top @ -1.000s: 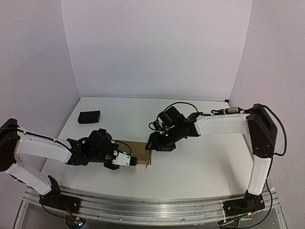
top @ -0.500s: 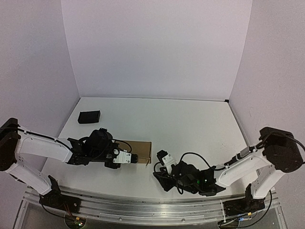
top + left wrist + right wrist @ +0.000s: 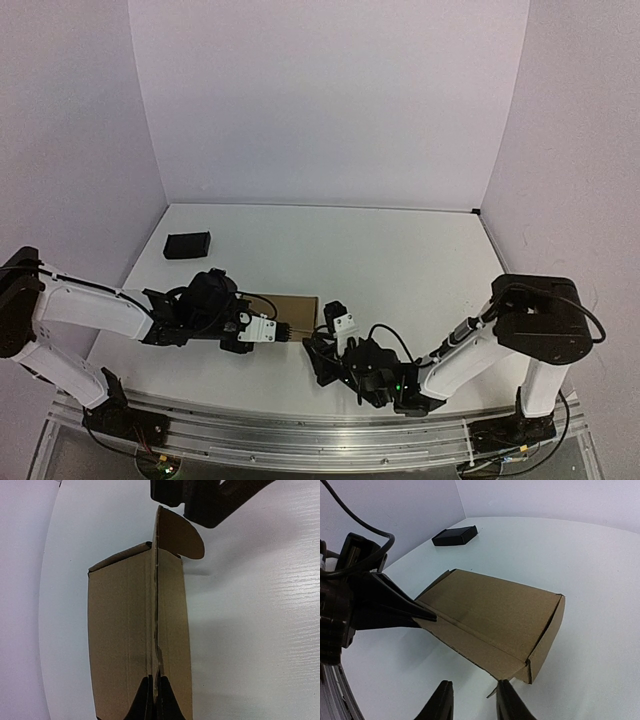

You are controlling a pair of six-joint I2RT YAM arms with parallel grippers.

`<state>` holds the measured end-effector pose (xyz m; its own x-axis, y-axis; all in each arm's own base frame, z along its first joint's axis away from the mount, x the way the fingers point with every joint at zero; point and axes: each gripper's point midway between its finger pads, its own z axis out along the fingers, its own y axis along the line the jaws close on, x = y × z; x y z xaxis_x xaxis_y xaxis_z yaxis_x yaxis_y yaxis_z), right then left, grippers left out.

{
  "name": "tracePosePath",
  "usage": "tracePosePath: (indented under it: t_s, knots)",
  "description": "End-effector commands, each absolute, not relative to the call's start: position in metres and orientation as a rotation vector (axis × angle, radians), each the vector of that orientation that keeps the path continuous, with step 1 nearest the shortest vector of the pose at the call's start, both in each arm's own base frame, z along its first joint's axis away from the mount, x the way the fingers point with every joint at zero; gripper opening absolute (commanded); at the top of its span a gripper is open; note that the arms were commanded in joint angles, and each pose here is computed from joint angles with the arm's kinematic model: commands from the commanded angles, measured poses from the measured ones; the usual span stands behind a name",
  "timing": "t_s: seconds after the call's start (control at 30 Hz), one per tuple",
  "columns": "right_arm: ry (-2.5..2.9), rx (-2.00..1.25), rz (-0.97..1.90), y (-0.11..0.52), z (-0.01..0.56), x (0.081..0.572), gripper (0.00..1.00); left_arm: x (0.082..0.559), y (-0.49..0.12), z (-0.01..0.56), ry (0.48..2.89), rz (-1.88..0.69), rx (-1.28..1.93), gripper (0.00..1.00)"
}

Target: Fold the paper box

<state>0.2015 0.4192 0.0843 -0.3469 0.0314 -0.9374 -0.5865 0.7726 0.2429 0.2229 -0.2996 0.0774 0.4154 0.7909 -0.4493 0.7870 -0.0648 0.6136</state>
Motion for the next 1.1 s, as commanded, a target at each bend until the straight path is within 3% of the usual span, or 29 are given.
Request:
tracePosePath:
  t_s: [0.0, 0.6, 1.07]
  knots:
    - [1.818, -0.323, 0.714, 0.414, 0.094, 0.204, 0.25, 0.224, -0.301, 0.074, 1.387, 0.005, 1.839, 0.00]
    - [1.958, -0.313, 0.444, 0.397, 0.055, 0.218, 0.15, 0.223, -0.301, 0.075, 1.365, 0.006, 1.850, 0.00]
    - [1.991, -0.395, 0.474, 0.412, 0.047, 0.214, 0.11, 0.222, -0.300, 0.074, 1.342, 0.017, 1.868, 0.00]
